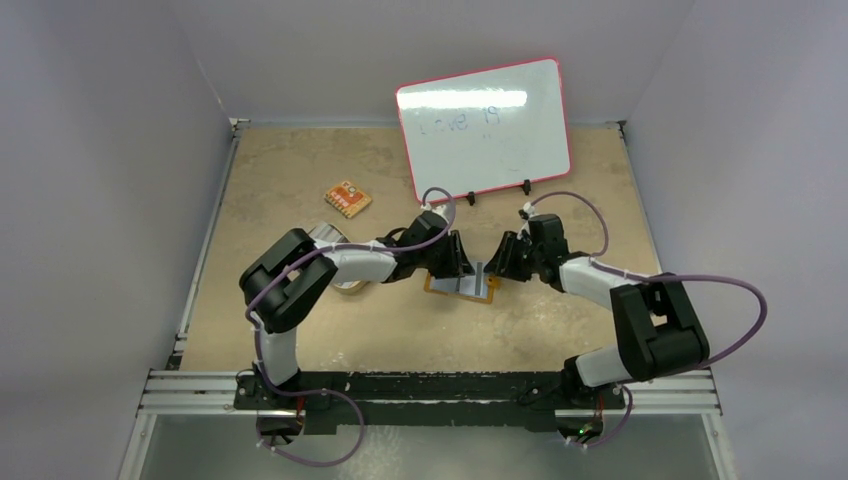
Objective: Put the credit cards into the card holder
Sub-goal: Insert the credit card into the card holder.
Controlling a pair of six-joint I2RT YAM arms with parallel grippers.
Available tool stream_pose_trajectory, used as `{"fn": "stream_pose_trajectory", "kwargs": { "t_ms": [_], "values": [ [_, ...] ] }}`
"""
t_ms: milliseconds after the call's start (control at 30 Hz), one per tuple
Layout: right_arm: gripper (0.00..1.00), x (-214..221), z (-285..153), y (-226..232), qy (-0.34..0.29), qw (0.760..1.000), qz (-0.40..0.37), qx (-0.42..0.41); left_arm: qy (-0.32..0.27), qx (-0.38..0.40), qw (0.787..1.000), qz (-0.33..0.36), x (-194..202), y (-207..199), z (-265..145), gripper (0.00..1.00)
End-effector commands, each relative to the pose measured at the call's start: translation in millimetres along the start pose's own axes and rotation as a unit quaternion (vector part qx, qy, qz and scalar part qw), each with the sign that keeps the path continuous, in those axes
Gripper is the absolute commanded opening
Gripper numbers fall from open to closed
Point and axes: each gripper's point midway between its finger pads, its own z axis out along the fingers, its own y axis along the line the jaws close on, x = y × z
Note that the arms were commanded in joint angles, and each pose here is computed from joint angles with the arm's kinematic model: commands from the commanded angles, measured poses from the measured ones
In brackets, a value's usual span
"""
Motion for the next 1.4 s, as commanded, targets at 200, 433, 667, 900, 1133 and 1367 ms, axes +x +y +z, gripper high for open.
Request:
{"fn": "stream_pose_trajectory", "kwargs": {
  "t_ms": [200, 433, 667, 900, 1133, 1367],
  "values": [
    [0.41, -18.0, 0.4, 10.8, -0.003, 0.999, -0.031, -0.006, -0.038, 0.061, 0.997, 0.019, -23.3, -39.6, -4.2, 0.3],
    [0.43, -14.4, -2.1, 3.9, 0.0, 1.0, -0.021, 0.011, -0.063, -0.01, 0.997, 0.048, -35.7, -20.0, -14.6, 0.36],
    [0.42, -10.6, 2.6, 1.7, 0.006, 1.0, -0.021, 0.011, -0.058, -0.032, 0.997, 0.05, -33.1, -7.9, -6.4, 0.36],
    [0.42, -9.1, 6.3, -0.3, 0.003, 1.0, -0.022, 0.008, -0.055, -0.014, 0.998, 0.041, -30.6, -11.6, -0.4, 0.36],
    [0.42, -8.7, 11.1, -0.9, 0.001, 1.0, -0.023, 0.004, -0.044, 0.018, 0.999, 0.022, -22.8, -17.5, 8.9, 0.36],
    [0.42, -6.6, 9.1, 0.9, 0.005, 1.0, -0.026, -0.002, -0.057, 0.02, 0.998, 0.023, -30.6, -26.2, 1.6, 0.36]
  ]
}}
